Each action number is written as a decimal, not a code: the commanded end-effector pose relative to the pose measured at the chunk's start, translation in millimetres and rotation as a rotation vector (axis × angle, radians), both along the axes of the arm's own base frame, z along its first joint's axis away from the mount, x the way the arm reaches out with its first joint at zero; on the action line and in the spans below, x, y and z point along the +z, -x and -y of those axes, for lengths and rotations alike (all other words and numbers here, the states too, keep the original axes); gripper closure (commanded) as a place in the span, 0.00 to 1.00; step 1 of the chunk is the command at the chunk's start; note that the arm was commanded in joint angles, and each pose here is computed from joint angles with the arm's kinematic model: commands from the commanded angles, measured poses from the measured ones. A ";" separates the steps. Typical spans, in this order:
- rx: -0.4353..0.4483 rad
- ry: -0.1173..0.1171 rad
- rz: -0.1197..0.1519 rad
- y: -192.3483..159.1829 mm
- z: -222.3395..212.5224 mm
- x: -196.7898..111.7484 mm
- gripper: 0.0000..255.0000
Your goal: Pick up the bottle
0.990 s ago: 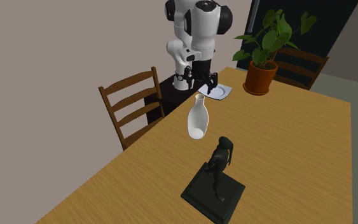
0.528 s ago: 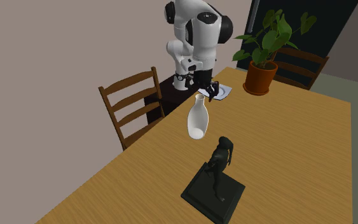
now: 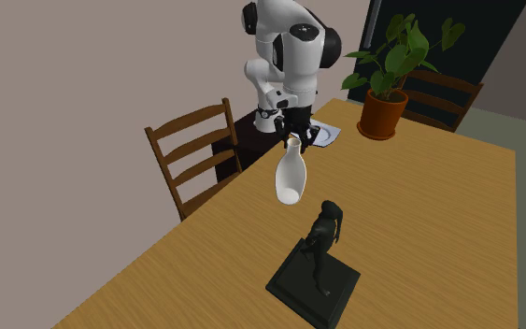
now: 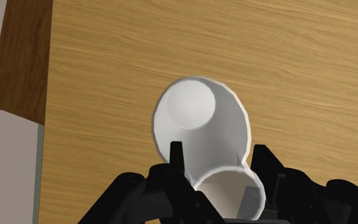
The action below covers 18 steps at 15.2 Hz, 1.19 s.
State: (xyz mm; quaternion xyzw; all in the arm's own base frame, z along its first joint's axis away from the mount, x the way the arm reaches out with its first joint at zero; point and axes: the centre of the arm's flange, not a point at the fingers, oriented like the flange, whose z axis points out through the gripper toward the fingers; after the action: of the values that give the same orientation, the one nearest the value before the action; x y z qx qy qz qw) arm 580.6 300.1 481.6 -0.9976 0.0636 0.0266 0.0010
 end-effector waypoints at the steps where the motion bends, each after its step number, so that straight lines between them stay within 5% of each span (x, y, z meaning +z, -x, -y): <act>1: 0.000 0.001 -0.001 -0.1 0.1 -0.5 1.00; 5: 0.000 0.000 -0.001 -0.5 0.3 -0.4 1.00; 18: 0.000 0.000 -0.001 -0.5 0.3 68.2 1.00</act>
State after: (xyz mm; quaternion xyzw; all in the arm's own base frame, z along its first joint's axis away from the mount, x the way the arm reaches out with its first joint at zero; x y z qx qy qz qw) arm 581.3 300.2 543.7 -0.9976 0.0637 0.0271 0.0008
